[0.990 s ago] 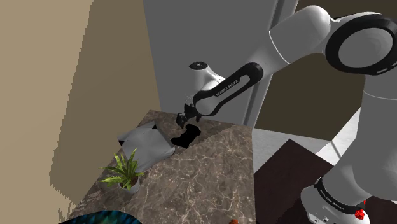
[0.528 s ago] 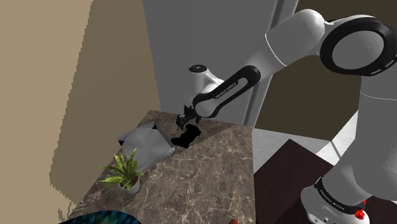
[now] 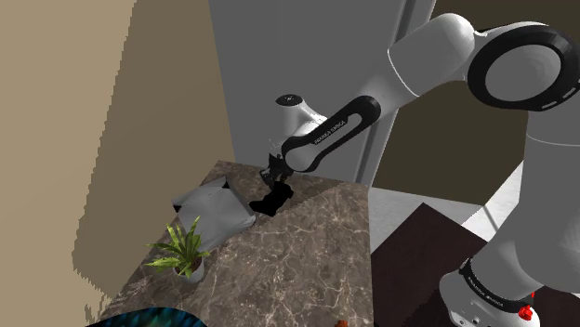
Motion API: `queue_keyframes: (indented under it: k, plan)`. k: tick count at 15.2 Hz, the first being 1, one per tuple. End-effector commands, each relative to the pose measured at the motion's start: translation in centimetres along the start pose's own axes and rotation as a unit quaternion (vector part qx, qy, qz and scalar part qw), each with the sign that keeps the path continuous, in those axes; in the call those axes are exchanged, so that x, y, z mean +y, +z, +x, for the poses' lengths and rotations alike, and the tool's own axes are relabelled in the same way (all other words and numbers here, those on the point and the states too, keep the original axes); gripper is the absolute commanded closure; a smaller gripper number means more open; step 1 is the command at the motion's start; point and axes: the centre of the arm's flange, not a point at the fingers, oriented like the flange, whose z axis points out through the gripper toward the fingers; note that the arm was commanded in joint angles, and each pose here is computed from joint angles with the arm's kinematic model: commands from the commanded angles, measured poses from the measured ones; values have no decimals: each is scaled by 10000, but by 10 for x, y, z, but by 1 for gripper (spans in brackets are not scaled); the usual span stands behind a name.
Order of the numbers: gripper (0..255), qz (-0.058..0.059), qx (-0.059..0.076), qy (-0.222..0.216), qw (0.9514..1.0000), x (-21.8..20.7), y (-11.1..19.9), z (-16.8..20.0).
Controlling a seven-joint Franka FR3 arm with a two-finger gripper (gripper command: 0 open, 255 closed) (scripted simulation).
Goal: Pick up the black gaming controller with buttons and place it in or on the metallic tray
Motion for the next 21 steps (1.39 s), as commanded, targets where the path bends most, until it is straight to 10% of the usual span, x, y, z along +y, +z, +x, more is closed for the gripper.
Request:
queue_keyframes:
  k: [1, 21]
  plan:
    - [255, -1, -2, 0, 10000, 0, 0, 0]
    - [255, -1, -2, 0, 10000, -4, -89, 13]
